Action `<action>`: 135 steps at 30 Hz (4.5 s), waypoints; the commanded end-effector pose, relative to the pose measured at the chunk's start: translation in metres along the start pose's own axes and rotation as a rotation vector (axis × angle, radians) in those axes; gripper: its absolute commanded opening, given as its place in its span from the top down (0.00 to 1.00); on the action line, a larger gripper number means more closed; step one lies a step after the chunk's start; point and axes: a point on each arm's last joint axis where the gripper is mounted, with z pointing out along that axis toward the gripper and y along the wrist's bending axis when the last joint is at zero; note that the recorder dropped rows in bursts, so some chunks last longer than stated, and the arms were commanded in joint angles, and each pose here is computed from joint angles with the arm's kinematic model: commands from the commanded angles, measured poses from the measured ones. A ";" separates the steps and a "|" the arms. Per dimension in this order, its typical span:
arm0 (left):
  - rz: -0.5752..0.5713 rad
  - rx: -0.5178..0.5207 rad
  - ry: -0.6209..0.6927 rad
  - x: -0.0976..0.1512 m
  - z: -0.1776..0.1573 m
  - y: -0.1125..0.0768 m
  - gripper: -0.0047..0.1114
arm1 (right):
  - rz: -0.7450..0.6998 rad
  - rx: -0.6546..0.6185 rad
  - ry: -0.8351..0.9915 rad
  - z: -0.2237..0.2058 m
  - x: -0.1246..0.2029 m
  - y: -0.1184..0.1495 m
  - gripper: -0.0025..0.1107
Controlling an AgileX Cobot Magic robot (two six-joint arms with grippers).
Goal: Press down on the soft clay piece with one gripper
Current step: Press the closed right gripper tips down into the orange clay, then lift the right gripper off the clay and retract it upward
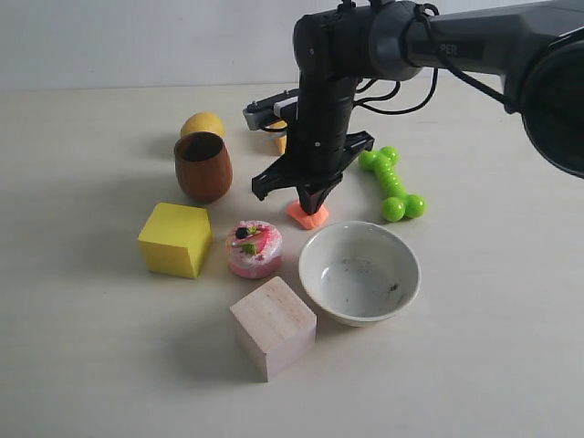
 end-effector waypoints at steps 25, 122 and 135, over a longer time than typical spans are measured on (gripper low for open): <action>-0.004 0.010 -0.014 -0.002 -0.001 -0.001 0.96 | -0.004 0.018 0.034 0.050 -0.002 -0.005 0.98; -0.004 0.010 -0.014 -0.002 -0.001 -0.001 0.96 | 0.003 0.016 -0.066 -0.002 -0.007 -0.001 0.98; -0.004 0.010 -0.014 -0.002 -0.001 -0.001 0.96 | 0.023 -0.100 -0.524 -0.107 0.034 0.012 0.98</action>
